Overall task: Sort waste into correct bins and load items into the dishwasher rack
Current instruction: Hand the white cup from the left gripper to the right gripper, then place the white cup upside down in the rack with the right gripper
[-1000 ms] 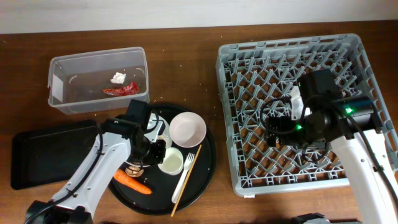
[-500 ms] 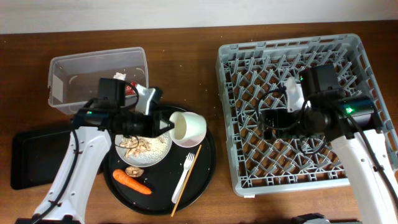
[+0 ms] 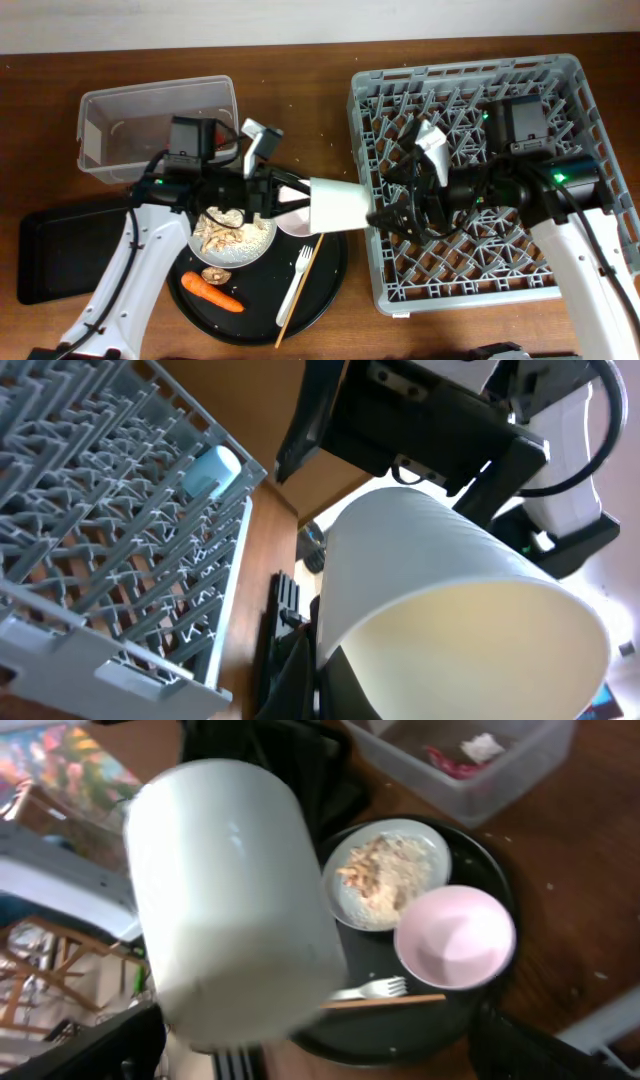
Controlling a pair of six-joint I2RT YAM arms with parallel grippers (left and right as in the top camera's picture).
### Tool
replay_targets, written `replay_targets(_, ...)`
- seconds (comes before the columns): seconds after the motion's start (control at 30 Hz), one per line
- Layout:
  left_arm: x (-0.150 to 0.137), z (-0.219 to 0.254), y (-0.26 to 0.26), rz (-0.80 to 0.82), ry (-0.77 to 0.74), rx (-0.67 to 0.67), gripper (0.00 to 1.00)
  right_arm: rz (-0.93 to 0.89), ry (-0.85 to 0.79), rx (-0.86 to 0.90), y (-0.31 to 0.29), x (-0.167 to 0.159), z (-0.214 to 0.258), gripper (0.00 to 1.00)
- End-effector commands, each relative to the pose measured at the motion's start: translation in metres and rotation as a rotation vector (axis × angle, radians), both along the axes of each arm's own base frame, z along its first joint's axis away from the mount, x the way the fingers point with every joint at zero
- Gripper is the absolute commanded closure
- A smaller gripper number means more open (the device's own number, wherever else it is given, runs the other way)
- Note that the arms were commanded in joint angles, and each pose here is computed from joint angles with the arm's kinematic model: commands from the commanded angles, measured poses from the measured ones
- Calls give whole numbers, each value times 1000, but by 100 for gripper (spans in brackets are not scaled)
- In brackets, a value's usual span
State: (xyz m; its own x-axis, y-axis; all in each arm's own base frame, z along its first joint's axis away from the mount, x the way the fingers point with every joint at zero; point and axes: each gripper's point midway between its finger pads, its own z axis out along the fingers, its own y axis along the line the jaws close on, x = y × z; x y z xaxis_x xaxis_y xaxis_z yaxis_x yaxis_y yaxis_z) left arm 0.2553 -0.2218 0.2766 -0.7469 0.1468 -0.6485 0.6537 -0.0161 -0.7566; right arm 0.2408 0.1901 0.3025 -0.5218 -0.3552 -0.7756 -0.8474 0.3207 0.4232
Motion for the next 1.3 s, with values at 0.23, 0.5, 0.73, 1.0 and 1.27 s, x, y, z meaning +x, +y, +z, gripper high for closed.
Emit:
replay_targets(0.23,-9,14,-6,-44,-61,-35,100,138,-30,18,30,-24,4,19)
replay_targets(0.5,-4,8,-6,-17,-61,-2,100,130,-18,-1,29,-24,0,40)
replay_targets(0.73,14,-19,-3,99,-40,155,62,64,-10,-86,20,-15,-12,51)
replay_targets(1.0,24,-131,75,419,127,878,63,-655,271,-501,-92,37,-64,51)
replay_targets(1.27,26,-132,77,429,119,891,63,-1261,510,-597,-273,25,-75,47)
